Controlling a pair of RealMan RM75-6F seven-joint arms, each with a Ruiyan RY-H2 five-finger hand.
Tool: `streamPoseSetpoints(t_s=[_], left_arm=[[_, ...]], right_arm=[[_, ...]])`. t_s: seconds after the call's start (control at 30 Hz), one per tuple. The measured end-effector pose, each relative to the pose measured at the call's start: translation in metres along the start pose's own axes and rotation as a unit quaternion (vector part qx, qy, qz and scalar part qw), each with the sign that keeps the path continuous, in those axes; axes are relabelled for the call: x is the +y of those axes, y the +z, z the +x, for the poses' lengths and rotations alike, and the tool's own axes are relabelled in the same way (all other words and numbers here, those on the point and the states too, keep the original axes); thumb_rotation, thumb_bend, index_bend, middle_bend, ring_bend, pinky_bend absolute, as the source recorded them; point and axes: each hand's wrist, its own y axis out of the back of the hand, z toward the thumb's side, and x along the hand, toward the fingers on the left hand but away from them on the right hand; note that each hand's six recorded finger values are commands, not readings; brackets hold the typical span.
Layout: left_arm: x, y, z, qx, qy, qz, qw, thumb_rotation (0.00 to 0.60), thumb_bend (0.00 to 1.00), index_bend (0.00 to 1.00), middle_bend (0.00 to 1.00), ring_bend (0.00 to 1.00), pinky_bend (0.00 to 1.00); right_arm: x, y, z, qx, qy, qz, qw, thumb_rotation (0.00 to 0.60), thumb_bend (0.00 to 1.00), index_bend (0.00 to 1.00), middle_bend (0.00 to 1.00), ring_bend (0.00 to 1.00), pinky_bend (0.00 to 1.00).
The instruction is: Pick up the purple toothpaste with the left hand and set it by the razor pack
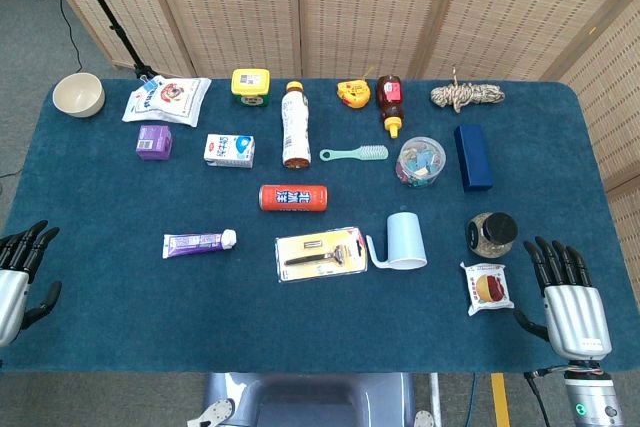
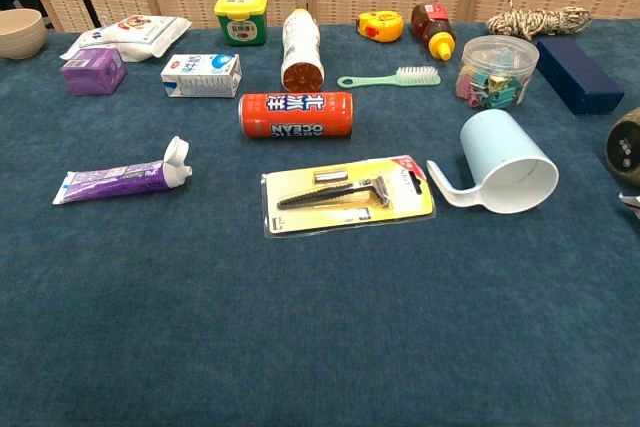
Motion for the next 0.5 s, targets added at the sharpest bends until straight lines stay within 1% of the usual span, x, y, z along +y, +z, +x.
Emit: streamPoseSetpoints(t_s=[0.27,0.5], left_arm=[[-0.0012,-0.0017,-0.0046,0.004,-0.003,0.000,1.0000,0.600,0.39,0.12,0.09,0.12,0.14],[0.0027,-0.0043,-0.0059,0.009,0.002,-0.002,1.0000,0.600,0.39,0.12,0.09,0.13,0.14]], right_arm=[[0.0000,-0.0008,0.0002,0.001,0.000,-0.001,1.0000,0.600,0.15,0.06,0.07,0.04,0.08],[0.0015,-0.0022,0.0027,0.000,-0.004,-0.004,1.0000,0.600,0.15,0.06,0.07,0.04,0.08]])
